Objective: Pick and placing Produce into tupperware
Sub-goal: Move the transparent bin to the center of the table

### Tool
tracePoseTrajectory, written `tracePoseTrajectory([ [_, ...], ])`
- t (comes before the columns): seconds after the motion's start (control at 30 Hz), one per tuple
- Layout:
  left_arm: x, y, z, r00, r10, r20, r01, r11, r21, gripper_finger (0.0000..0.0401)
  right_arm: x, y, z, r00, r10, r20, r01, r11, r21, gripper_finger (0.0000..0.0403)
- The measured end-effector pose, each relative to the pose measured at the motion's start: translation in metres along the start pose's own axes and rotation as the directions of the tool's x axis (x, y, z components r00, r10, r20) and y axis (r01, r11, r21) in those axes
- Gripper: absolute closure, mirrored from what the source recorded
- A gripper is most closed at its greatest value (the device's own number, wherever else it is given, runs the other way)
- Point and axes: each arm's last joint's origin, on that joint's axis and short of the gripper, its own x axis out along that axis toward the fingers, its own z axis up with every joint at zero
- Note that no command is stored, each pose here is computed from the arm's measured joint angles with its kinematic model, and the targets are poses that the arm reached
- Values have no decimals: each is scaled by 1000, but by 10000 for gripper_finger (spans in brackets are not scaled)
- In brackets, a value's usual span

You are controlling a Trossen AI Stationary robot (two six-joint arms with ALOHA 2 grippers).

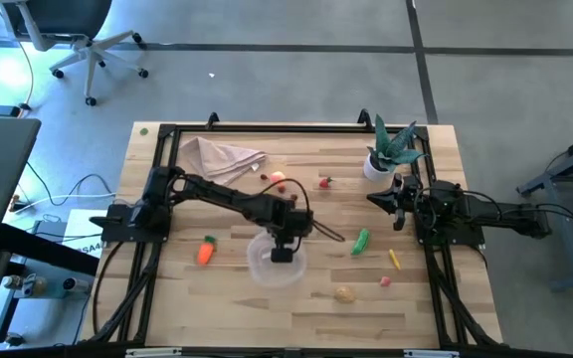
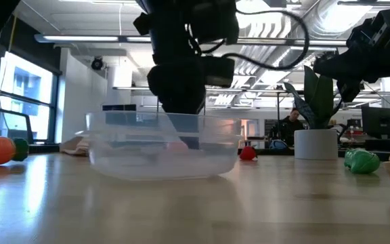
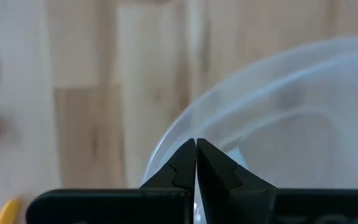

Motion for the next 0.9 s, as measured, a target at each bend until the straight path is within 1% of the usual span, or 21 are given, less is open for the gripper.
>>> tracePoseTrajectory([
  [0.13, 0, 13, -4, 999, 10, -49, -11, 1000, -25, 396, 0, 0, 0, 1000, 0, 0, 0, 1000, 0, 403],
  [0.27, -1, 26, -7, 996, 54, -73, -58, 997, -51, 396, 0, 0, 0, 1000, 0, 0, 0, 1000, -6, 403],
  [0.4, -1, 38, -6, 993, 93, -71, -98, 992, -76, 396, 0, 0, 0, 1000, 0, 0, 0, 1000, -7, 403],
  [0.63, -1, 56, -6, 992, 114, -59, -119, 987, -108, 396, 0, 0, 0, 1000, -1, 0, 1, 1000, -7, 403],
  [0.77, -1, 55, -5, 994, 96, -47, -101, 989, -109, 396, 0, 0, 0, 1000, 0, 0, 0, 1000, -8, 403],
  [0.9, -1, 40, -3, 999, 0, -35, -3, 995, -100, 396, 0, 0, 0, 1000, 0, 0, 0, 1000, -8, 403],
])
